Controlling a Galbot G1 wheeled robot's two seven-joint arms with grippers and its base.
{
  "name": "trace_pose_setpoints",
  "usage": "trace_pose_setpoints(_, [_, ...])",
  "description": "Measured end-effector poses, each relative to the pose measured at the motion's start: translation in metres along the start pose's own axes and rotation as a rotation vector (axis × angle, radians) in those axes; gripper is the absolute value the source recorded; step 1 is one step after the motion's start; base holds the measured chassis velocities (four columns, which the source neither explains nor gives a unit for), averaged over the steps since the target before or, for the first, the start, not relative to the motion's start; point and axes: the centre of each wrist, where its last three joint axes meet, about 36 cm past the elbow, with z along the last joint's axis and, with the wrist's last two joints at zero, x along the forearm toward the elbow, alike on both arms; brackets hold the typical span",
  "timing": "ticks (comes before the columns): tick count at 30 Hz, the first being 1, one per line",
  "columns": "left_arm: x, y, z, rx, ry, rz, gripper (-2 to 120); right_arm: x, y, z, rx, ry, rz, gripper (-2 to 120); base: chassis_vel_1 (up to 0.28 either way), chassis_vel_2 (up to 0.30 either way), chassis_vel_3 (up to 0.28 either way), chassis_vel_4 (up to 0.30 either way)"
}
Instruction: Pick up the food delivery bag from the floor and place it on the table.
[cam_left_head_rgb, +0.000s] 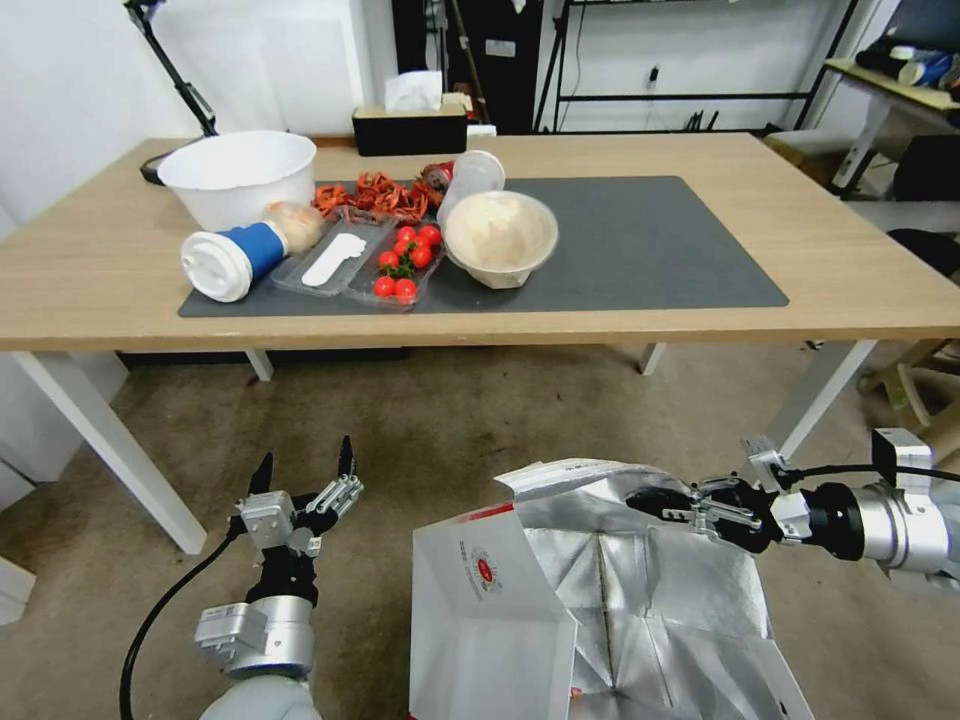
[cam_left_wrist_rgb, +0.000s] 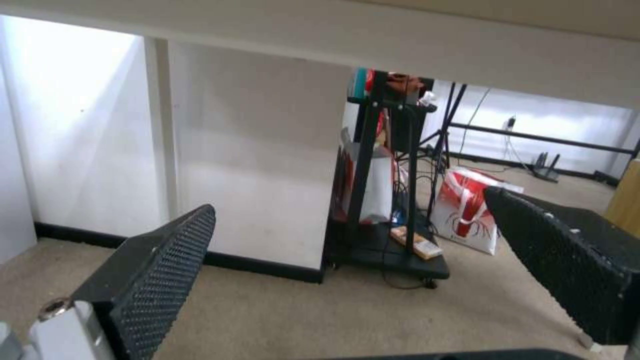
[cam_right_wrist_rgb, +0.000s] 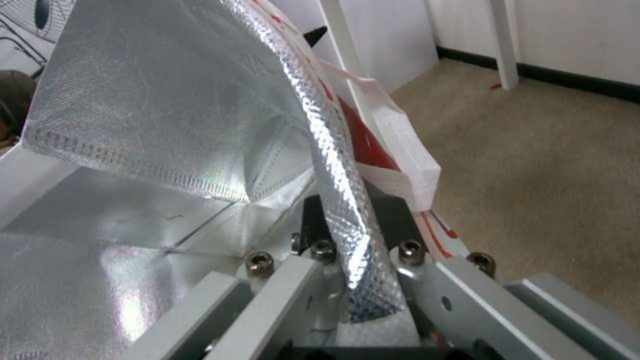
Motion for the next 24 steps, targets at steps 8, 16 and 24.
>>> trace_pose_setpoints(8, [0.0003,-0.0005,-0.0004,0.000,-0.003,0.000,100,-0.0002,0.0006,0.0009,0.000,0.002,-0.003,0,0.000,0.000,0.000,0.000])
trace_pose_setpoints(16, [0.0004,-0.0009,-0.0004,0.000,-0.004,-0.001,100,-0.0001,0.0007,0.0008,0.001,0.003,-0.003,0,0.000,0.000,0.000,0.000])
trace_pose_setpoints(24, [0.0001,-0.0011,-0.0005,0.000,-0.004,0.000,100,-0.0001,0.0005,0.0003,0.003,0.003,-0.004,0,0.000,0.000,0.000,0.000])
